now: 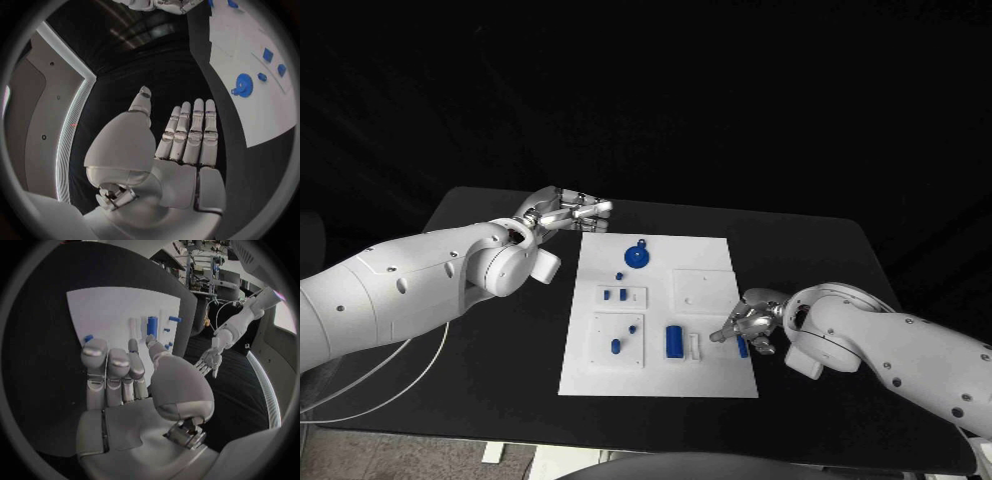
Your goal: Assemble the parts on the task board
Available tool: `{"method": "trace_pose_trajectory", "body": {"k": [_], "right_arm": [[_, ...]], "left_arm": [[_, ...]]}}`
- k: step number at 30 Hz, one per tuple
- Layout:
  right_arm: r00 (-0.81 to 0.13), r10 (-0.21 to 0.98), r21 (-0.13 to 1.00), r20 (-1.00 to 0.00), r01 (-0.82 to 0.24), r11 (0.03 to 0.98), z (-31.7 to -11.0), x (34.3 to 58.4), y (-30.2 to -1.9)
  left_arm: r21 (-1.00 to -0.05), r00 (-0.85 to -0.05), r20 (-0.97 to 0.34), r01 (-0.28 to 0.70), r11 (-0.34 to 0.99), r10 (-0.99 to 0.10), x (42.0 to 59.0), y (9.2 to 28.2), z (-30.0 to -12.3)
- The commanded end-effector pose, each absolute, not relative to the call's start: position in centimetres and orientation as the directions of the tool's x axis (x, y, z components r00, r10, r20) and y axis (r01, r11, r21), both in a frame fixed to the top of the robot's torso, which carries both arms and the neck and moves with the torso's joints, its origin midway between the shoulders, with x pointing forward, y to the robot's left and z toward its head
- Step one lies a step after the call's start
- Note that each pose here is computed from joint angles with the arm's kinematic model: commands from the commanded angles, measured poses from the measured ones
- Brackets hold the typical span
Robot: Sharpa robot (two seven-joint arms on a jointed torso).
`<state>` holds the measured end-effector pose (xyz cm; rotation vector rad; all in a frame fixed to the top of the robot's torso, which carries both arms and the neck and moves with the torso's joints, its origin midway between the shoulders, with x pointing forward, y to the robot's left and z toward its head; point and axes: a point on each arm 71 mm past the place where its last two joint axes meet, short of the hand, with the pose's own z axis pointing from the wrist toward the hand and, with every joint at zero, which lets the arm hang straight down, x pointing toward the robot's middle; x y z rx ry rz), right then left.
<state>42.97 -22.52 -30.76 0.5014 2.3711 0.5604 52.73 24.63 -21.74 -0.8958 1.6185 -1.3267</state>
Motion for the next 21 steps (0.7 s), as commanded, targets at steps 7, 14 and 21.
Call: {"method": "trace_pose_trajectory", "body": {"k": [7,14,21], "right_arm": [[-0.668,0.432,0.371,-0.606,0.243,0.896,-30.7,43.5,-26.2],[-0.672,0.365,0.247,-0.645,0.269,0.931,-30.9,43.5,-27.3],[-0.663,0.346,0.196,-0.664,0.292,0.936,-31.2,43.8,-27.5]], "left_arm": [[-0.988,-0.380,-0.146,0.014,0.152,-0.913,52.7,24.6,-21.4],[-0.989,-0.390,-0.140,0.011,0.148,-0.910,52.6,24.5,-21.4],[-0.990,-0.401,-0.134,0.009,0.143,-0.906,52.5,24.3,-21.4]]}}
